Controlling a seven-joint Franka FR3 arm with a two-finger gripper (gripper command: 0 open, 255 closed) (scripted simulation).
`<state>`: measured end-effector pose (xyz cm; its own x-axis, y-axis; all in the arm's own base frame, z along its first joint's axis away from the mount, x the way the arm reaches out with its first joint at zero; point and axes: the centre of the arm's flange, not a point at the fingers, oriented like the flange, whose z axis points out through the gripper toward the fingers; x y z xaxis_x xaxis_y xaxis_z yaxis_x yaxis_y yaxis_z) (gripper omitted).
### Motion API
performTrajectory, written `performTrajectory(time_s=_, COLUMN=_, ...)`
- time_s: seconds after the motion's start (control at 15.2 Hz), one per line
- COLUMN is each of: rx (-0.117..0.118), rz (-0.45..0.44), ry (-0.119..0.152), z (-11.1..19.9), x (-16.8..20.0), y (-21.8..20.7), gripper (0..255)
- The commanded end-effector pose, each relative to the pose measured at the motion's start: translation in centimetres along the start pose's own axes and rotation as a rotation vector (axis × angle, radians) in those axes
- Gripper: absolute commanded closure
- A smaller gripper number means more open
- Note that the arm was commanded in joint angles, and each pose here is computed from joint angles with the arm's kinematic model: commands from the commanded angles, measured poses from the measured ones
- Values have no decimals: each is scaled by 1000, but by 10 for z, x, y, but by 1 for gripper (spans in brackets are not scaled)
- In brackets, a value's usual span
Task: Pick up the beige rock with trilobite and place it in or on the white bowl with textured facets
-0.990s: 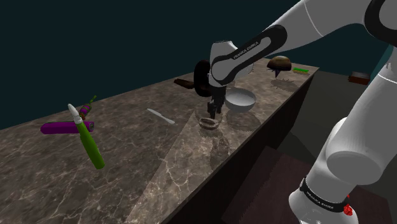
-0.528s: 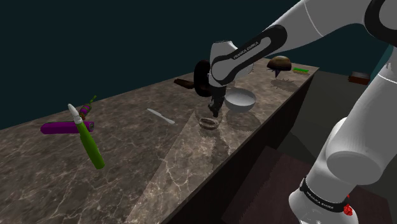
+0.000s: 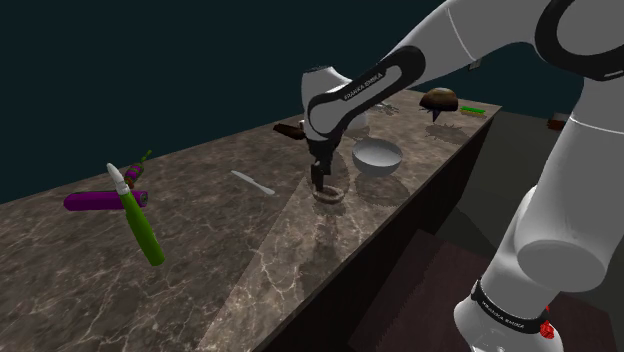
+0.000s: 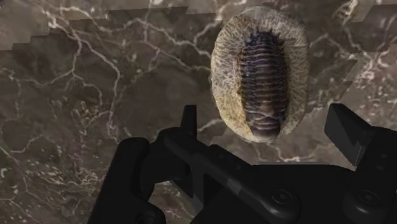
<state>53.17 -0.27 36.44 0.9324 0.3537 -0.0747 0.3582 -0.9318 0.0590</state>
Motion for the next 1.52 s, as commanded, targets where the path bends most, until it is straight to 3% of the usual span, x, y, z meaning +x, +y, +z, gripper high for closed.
performTrajectory(time_s=0.0, rx=-23, rz=-97, ry=-24, z=1, x=19, y=-14, gripper=0)
performTrajectory(time_s=0.46, rx=-23, rz=-97, ry=-24, z=41, x=18, y=-13, gripper=0)
performTrajectory(time_s=0.99, rx=-23, rz=-97, ry=-24, z=41, x=18, y=-13, gripper=0)
performTrajectory(time_s=1.06, rx=-23, rz=-97, ry=-24, z=41, x=18, y=-13, gripper=255)
performTrajectory(time_s=1.45, rx=-23, rz=-97, ry=-24, z=41, x=18, y=-13, gripper=255)
